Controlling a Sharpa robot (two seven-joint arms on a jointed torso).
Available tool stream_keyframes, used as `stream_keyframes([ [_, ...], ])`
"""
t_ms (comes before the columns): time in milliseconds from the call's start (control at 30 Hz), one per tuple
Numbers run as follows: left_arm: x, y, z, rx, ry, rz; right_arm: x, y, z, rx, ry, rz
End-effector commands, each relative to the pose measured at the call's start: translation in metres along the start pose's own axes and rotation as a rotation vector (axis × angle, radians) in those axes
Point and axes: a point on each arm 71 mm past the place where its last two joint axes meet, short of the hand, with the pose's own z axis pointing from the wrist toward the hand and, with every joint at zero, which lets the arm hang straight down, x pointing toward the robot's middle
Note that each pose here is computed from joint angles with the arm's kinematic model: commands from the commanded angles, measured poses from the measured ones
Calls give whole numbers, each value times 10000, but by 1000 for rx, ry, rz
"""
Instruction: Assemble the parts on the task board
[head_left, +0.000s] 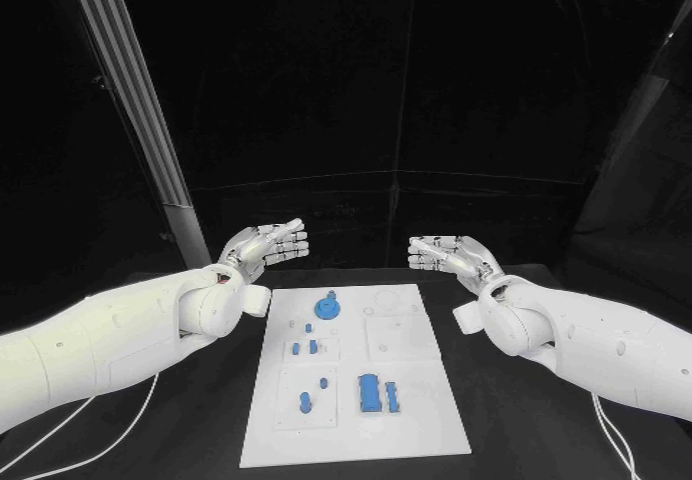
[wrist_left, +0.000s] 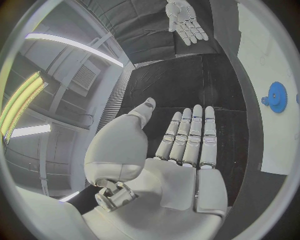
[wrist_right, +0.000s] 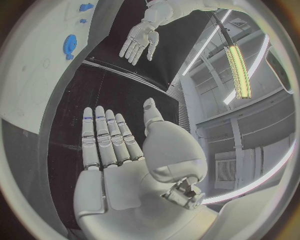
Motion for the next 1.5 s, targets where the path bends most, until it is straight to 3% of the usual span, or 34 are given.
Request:
stream_keyframes([
  [33, 37, 11, -39, 15, -38, 22, 50, 48, -18, -11, -55, 22],
  [233, 211, 72, -181, 30, -99, 41, 202, 130, -139, -9, -148, 76],
  [400, 405, 103, -365, 51, -170, 66, 354, 212, -290, 12, -239, 123],
  [667, 586, 94, -566, 76, -239, 93, 471, 275, -424, 42, -305, 152],
  [833, 615, 89, -602, 81, -251, 98, 477, 279, -431, 43, -308, 153],
  [1500, 616, 89, -602, 81, -251, 98, 477, 279, -431, 43, -308, 153],
])
